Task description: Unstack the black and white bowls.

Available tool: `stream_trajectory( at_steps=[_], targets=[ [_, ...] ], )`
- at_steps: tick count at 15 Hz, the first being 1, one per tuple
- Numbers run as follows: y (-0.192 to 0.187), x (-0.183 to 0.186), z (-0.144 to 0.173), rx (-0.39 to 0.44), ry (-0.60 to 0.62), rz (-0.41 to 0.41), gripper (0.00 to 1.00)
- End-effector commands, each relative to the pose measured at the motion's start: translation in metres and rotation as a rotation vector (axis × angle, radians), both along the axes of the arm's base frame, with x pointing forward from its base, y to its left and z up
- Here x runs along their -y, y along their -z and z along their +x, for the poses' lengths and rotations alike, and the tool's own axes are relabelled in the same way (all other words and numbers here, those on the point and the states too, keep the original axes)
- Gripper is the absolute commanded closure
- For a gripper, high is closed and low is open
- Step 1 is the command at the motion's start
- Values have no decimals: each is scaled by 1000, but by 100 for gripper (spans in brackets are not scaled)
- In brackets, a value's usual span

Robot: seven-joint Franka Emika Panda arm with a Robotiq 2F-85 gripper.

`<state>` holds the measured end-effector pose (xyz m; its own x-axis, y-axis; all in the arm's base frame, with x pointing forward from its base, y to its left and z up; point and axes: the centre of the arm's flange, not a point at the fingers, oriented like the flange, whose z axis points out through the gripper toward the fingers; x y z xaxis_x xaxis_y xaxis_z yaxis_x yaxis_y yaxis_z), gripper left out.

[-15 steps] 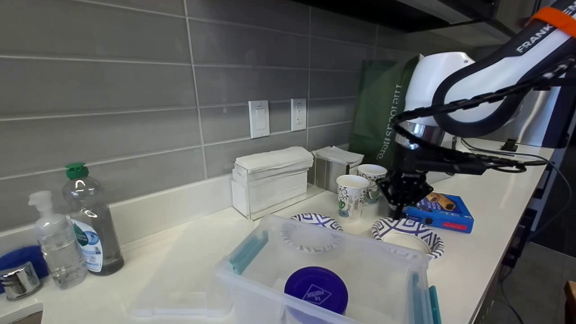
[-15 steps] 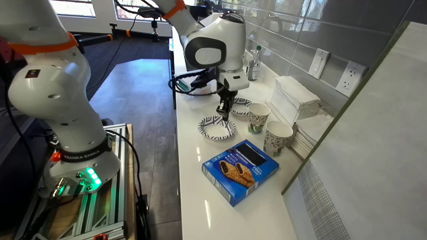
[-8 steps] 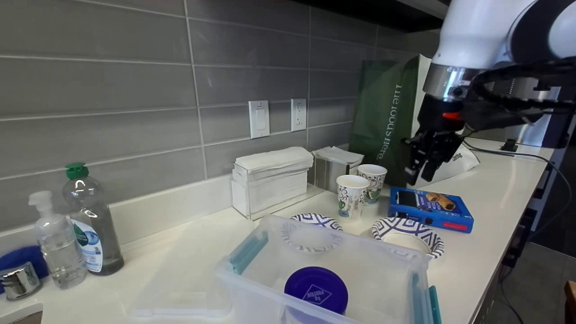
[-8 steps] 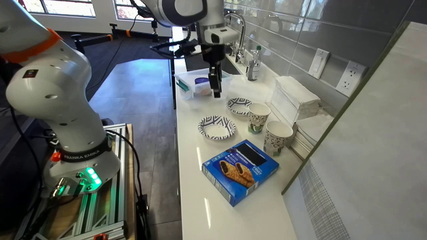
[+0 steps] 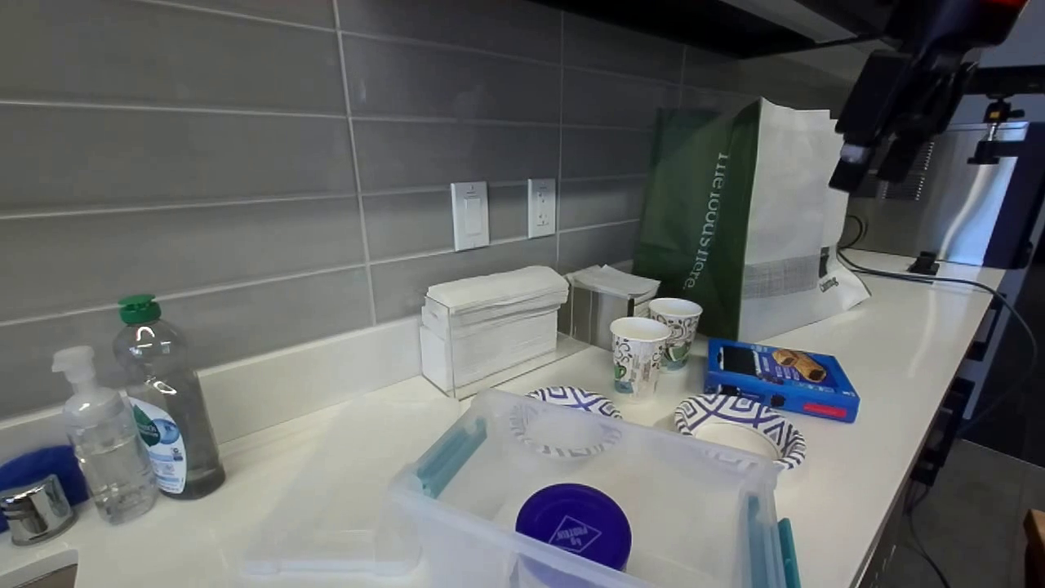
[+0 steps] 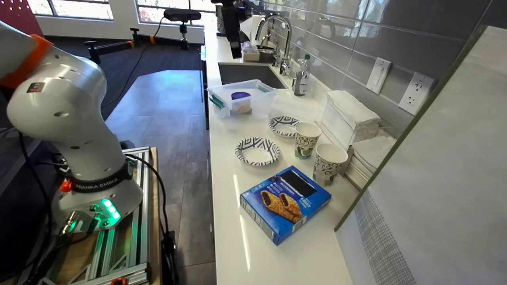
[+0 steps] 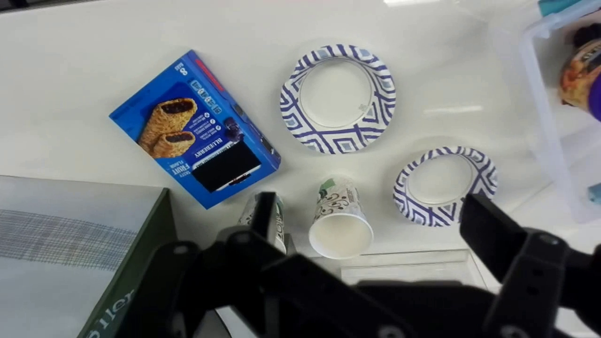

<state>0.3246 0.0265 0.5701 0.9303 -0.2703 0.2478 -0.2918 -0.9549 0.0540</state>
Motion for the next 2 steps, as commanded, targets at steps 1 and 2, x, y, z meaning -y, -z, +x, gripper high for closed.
stream_trajectory(
  at_steps=[1, 2],
  targets=[
    [-9, 3, -4, 9, -10, 14, 0],
    [-13, 5, -6, 13, -16, 21, 0]
  ],
)
